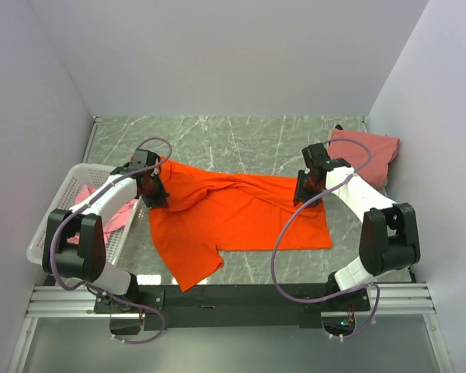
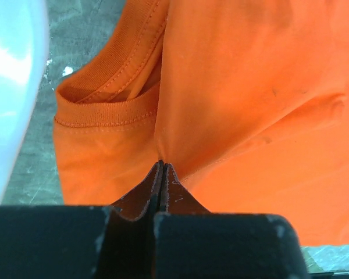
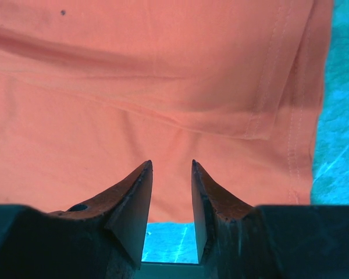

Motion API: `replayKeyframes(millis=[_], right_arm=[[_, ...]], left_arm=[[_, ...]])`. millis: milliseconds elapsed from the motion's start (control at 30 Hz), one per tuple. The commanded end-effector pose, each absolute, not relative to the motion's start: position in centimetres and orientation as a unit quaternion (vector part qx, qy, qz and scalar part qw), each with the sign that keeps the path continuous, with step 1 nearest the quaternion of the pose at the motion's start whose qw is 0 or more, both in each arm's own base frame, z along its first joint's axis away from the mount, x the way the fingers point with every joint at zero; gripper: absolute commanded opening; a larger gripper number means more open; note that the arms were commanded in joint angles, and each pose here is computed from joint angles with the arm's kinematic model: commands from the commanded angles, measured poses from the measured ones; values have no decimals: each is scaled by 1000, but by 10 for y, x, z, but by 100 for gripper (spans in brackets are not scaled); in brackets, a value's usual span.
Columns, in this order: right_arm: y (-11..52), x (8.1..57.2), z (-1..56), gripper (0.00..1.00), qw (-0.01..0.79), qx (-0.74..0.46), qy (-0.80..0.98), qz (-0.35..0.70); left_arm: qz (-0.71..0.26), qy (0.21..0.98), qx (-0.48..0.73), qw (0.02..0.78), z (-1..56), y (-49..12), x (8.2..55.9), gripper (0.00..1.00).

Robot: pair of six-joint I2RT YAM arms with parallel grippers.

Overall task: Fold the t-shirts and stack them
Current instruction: Fold the tshirt

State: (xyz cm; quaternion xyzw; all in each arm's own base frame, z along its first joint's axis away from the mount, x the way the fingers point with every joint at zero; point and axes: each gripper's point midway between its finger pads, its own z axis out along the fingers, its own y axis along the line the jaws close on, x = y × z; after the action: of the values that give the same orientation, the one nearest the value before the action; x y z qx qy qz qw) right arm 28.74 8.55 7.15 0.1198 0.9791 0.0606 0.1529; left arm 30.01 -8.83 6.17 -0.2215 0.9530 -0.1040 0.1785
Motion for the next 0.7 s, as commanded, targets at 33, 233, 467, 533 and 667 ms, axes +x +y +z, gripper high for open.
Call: replayKeyframes(millis=[33,233,467,533,667], right_arm=[[74,313,81,41,184,126,974,31],[44,329,68,42,175,155,972,-10],[20,318,48,42,151,182,971,-28],[17,313,42,42,143,184,972,-31],[12,305,33,42,131,191,972,-38]], left_arm=[[-119,948,-224,193,79,-89,300,1],[-125,951,-211,188,84,-88,308,1],[-124,952,-208,188,87,-81,315,1],[-123,953,-208,184,84,-79,315,0],[-128,953,-207,181,83,-80,315,0]])
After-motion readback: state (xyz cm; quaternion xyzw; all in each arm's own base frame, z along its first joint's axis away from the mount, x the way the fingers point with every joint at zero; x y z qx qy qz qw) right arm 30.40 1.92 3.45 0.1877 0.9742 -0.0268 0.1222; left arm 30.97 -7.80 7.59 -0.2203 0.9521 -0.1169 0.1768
